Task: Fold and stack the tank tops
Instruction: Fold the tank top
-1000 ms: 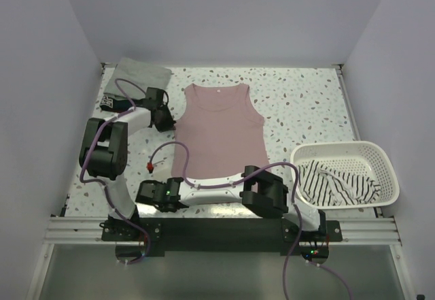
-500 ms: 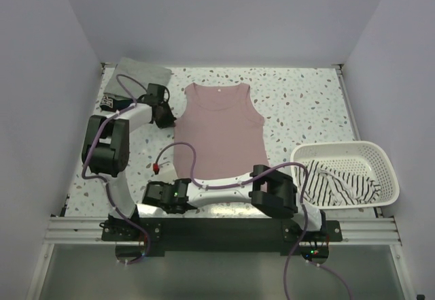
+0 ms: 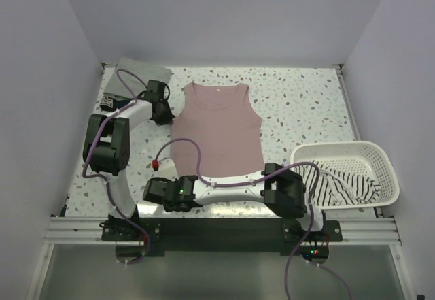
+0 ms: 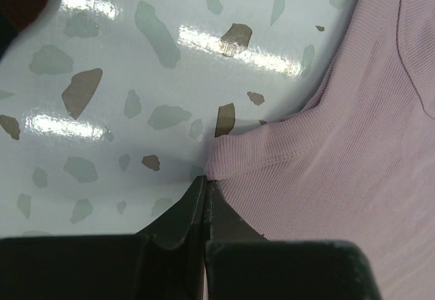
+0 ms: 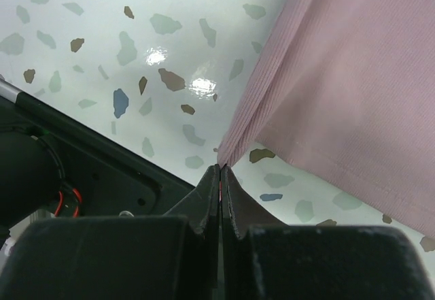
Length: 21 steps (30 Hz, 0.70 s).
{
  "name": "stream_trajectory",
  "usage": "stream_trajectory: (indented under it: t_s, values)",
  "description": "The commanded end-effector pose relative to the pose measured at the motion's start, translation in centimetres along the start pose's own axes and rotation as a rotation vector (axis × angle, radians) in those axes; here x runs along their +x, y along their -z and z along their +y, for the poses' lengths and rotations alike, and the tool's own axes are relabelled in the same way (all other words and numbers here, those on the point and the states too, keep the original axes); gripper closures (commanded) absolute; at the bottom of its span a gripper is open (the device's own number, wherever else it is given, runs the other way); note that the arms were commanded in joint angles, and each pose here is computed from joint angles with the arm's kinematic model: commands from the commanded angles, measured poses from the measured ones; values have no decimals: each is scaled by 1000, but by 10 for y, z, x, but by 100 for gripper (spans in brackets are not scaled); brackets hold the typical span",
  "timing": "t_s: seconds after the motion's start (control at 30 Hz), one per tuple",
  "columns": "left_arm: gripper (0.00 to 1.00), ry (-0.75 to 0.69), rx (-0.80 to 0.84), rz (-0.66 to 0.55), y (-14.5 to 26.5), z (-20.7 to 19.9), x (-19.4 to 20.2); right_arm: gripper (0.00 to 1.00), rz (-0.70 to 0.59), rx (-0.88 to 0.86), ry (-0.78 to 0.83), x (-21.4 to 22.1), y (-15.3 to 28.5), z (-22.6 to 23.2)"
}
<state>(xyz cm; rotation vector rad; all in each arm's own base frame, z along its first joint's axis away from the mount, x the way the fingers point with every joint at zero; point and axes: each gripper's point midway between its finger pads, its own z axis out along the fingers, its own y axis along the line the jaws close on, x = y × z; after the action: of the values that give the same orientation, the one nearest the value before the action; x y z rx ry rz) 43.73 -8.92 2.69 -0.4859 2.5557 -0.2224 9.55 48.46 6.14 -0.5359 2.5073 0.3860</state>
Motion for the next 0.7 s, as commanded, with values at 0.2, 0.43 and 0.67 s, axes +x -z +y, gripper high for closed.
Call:
stream_trajectory:
  t_s: [0.2,0.43,0.67]
  values:
    - [100,-39,99,-143,26,-37,-48,100,-65,-113,-114,-37,49,-13]
    - [100,-62,142,-144,27,-66,-47,100,-67,-99,-177,-26,58,-42]
    - [100,-88,172,-140,24,-94,-41,100,-46,-48,-217,2,58,-80]
